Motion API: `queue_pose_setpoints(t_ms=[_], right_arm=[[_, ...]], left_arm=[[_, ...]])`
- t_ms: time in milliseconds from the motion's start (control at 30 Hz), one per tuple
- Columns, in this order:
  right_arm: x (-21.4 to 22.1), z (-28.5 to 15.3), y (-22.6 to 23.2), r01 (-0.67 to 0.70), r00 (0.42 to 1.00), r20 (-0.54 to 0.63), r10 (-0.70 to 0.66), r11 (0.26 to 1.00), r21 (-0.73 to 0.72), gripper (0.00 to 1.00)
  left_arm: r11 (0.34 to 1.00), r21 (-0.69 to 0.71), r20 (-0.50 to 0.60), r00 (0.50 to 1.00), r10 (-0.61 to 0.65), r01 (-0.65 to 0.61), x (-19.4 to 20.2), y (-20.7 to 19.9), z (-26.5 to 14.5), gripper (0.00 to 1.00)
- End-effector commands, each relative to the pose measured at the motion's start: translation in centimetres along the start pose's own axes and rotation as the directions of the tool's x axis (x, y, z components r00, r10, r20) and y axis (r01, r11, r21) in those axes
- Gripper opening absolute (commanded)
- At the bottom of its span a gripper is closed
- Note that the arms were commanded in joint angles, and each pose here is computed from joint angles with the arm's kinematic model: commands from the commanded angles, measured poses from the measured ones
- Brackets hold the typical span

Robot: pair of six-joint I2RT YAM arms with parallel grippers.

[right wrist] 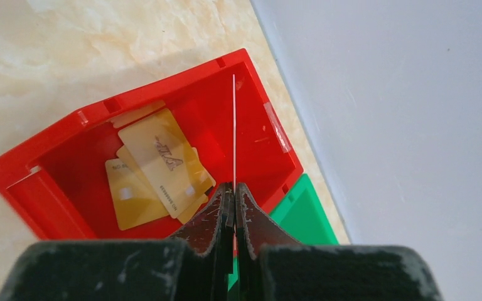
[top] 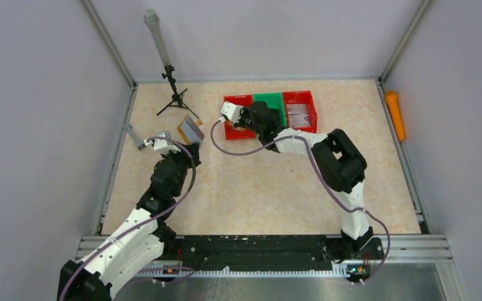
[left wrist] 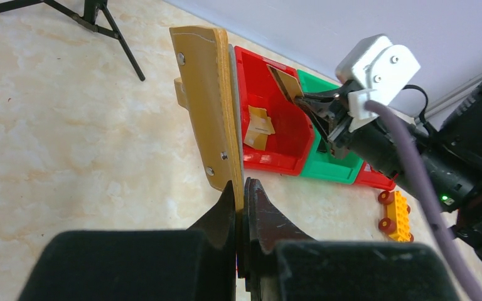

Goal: Take the credit cards out of the card holder
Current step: Place the credit card in the storage box.

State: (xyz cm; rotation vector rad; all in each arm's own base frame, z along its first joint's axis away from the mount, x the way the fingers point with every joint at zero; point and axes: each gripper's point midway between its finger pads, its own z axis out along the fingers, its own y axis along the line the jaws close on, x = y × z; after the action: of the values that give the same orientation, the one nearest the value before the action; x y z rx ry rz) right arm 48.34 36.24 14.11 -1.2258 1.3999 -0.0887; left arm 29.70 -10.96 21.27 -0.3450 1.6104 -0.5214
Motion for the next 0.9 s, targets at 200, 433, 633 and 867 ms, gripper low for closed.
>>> queue_pose_setpoints(t_ms=[200,433,633,867], right_arm=[[-2.2,2.4,-1.8,0.183,0.982,0.026,-0.188,0.975,0.125,0.0],[-0.9,3.1,-0.3,0.27,0.963,-0.038,-0.267,0.957,0.108,0.0],[-0.1,3.6,0.8,0.302,0.952,-0.068,-0.298,0.95,0.074,0.0],[-1.4,3.6,0.9,0.257,0.966,-0.042,-0.256,0.966,0.027,0.25]], left_arm=[[1.0,0.011,0.048,0.999,0.001,-0.001,-1.3,-0.4,0.1,0.0],[1.0,0.01,0.045,0.999,0.0,-0.001,-1.3,-0.4,0.2,0.0],[1.0,0.008,0.048,0.999,0.003,-0.003,-1.4,-0.4,0.1,0.0],[1.0,0.011,0.05,0.999,0.005,-0.005,-1.5,-0.4,0.0,0.0]])
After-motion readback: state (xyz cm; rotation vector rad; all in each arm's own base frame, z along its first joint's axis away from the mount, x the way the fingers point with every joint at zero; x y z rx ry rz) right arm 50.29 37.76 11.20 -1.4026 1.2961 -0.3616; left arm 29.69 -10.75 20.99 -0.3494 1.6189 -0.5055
